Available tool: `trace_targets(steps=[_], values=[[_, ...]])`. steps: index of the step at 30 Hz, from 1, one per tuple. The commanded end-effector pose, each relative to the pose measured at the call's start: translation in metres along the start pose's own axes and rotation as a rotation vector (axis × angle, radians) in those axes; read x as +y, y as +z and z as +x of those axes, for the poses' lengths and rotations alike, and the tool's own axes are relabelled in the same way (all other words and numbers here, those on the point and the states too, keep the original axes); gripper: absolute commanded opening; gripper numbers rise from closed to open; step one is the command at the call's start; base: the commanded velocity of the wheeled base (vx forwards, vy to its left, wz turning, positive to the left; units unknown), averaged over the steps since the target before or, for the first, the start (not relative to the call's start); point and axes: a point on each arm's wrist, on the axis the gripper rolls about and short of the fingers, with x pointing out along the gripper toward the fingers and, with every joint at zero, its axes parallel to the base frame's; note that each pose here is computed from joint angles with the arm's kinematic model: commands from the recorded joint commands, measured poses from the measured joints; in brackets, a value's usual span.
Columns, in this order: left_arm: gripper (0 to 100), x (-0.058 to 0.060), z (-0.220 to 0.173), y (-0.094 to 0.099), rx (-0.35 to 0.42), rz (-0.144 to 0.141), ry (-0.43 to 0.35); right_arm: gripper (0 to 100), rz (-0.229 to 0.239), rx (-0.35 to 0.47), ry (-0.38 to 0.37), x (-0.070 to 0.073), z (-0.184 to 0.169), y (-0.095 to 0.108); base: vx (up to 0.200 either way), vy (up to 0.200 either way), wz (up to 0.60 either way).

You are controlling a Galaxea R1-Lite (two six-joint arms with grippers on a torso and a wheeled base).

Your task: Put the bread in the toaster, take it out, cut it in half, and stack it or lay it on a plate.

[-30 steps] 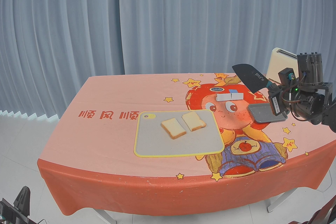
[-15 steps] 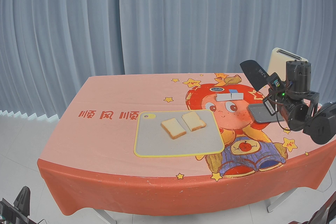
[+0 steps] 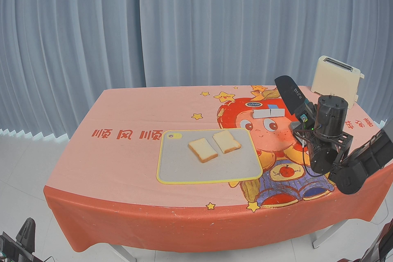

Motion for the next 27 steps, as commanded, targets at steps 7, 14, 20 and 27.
trace_targets(steps=[7,14,20,27], values=[[0,0.0,0.0,-0.005,0.0,0.0,0.001,0,-0.144,0.014,-0.003,0.045,0.019,-0.029,0.0,0.0,0.0],[0,0.0,0.0,-0.005,0.0,0.0,0.001,0,-0.161,0.007,0.002,0.054,0.022,-0.028,0.0,0.0,0.0],[0,0.0,0.0,-0.005,0.0,0.0,0.001,0,-0.165,-0.001,-0.003,0.053,0.022,-0.027,0.0,0.0,0.0],[0,0.0,0.0,-0.005,0.0,0.0,0.001,0,-0.166,0.0,-0.002,0.053,0.022,-0.027,0.0,0.0,0.0]])
